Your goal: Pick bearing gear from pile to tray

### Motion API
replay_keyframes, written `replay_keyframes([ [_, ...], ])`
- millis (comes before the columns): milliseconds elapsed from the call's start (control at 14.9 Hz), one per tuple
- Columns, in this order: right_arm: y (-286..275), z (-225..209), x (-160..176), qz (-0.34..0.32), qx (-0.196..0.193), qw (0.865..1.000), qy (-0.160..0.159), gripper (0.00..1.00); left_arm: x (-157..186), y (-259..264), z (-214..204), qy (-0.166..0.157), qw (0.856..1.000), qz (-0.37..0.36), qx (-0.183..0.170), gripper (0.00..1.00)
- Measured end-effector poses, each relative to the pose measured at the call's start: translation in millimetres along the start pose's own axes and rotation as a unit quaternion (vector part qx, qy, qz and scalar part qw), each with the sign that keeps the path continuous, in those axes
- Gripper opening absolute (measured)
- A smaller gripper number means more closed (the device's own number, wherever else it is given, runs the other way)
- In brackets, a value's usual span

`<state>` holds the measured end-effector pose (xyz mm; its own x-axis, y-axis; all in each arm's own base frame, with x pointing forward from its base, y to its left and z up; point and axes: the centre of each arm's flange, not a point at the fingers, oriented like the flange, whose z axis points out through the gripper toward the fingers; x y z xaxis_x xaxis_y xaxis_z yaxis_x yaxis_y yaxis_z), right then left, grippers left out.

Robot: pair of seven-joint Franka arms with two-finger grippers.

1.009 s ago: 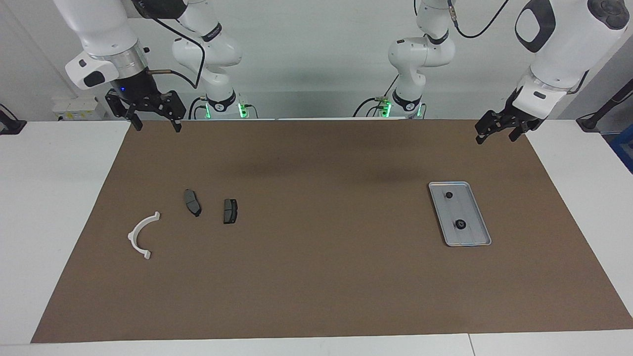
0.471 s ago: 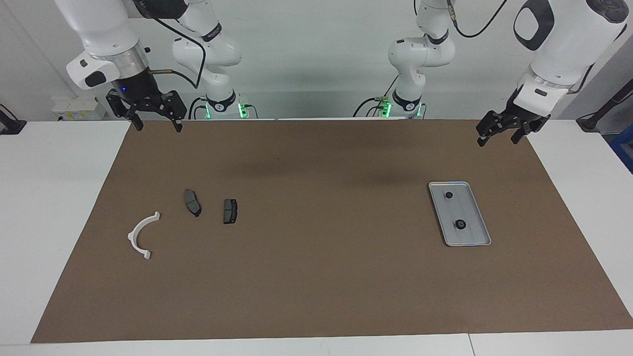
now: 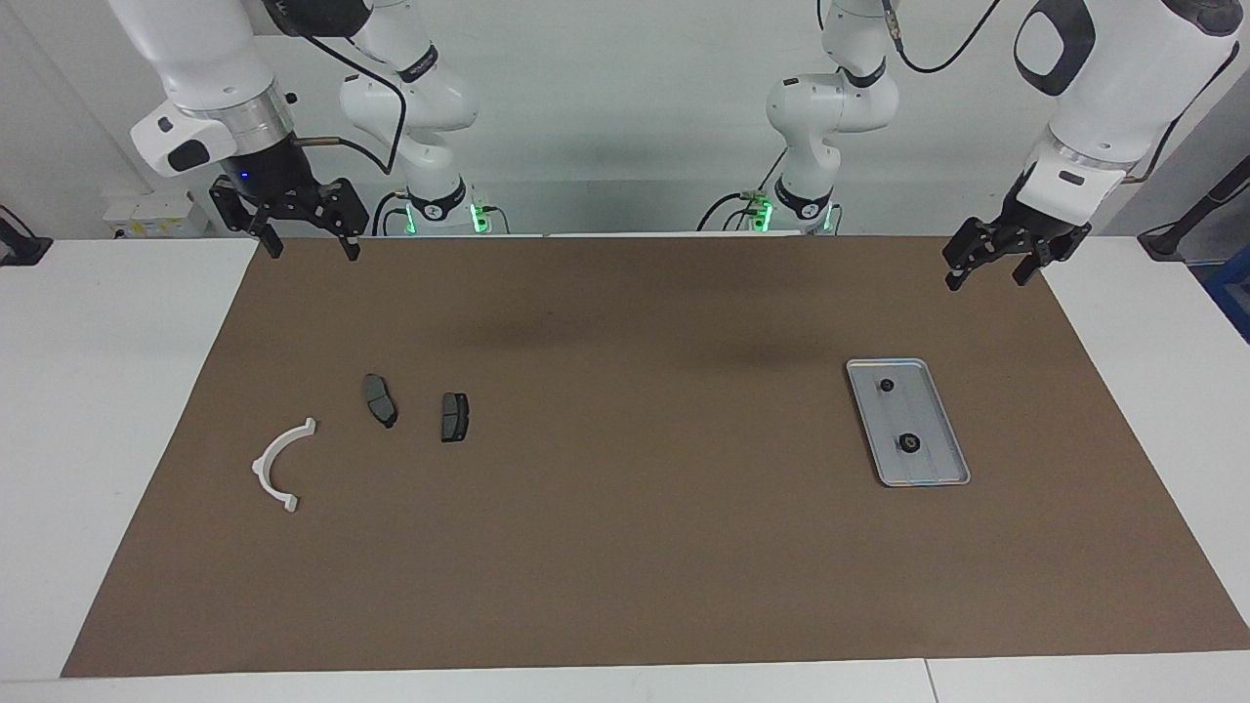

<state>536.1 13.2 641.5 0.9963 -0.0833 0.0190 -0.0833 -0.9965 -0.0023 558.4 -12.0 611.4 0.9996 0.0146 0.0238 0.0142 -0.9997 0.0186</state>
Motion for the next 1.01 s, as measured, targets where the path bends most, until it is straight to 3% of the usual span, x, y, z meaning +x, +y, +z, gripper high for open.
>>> replay_keyframes([
  [1009, -0.7, -1.3, -0.8, -0.001, 0.0, 1.0, 0.001, 1.0, -3.3, -0.4, 0.3, -0.011, 1.0, 0.009, 0.01, 1.0],
])
